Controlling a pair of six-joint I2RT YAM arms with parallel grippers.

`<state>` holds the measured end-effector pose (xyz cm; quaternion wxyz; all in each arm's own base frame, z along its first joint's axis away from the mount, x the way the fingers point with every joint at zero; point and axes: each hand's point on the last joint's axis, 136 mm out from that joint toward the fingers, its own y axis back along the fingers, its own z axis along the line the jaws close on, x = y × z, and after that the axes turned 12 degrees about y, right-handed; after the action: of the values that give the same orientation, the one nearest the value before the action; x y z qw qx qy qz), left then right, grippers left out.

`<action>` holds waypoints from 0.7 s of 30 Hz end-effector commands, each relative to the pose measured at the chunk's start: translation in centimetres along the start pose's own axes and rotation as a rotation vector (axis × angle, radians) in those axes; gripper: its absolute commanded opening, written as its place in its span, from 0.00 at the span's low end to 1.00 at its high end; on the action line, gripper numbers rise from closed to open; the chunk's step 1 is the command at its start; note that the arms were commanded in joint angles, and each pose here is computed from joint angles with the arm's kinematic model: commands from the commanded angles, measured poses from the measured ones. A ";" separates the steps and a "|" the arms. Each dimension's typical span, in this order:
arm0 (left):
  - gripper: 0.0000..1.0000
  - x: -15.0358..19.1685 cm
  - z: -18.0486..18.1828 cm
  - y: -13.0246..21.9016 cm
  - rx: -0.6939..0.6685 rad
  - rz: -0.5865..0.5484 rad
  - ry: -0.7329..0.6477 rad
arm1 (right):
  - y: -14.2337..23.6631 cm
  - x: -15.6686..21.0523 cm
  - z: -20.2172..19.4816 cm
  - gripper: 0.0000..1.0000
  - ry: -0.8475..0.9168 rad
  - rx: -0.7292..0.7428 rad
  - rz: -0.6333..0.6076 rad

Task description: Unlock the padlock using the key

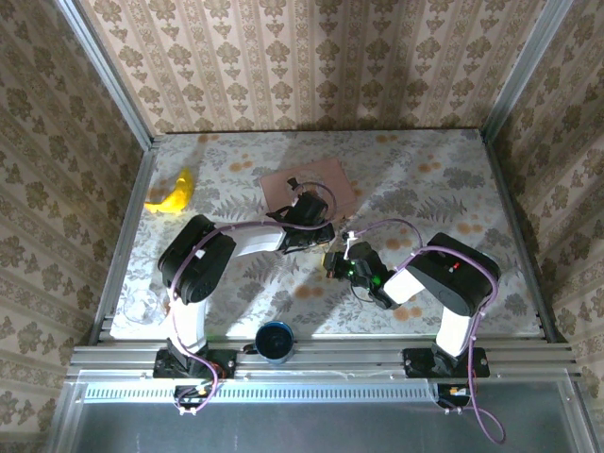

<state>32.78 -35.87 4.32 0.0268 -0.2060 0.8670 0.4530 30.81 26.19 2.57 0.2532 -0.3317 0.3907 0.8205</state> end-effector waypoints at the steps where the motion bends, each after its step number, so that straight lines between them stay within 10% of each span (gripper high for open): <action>1: 0.00 -1.0 -1.5 0.3 0.076 -0.021 0.068 | -0.1 1.7 -1.9 0.00 -0.031 0.069 0.025; 21: 0.00 -2.0 -2.1 1.6 0.101 -0.073 0.058 | 0.6 1.4 -2.3 0.00 -0.039 0.054 0.031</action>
<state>32.91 -35.92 4.34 0.0248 -0.2150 0.8708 0.4415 30.89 25.83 2.65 0.2660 -0.3209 0.3773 0.8270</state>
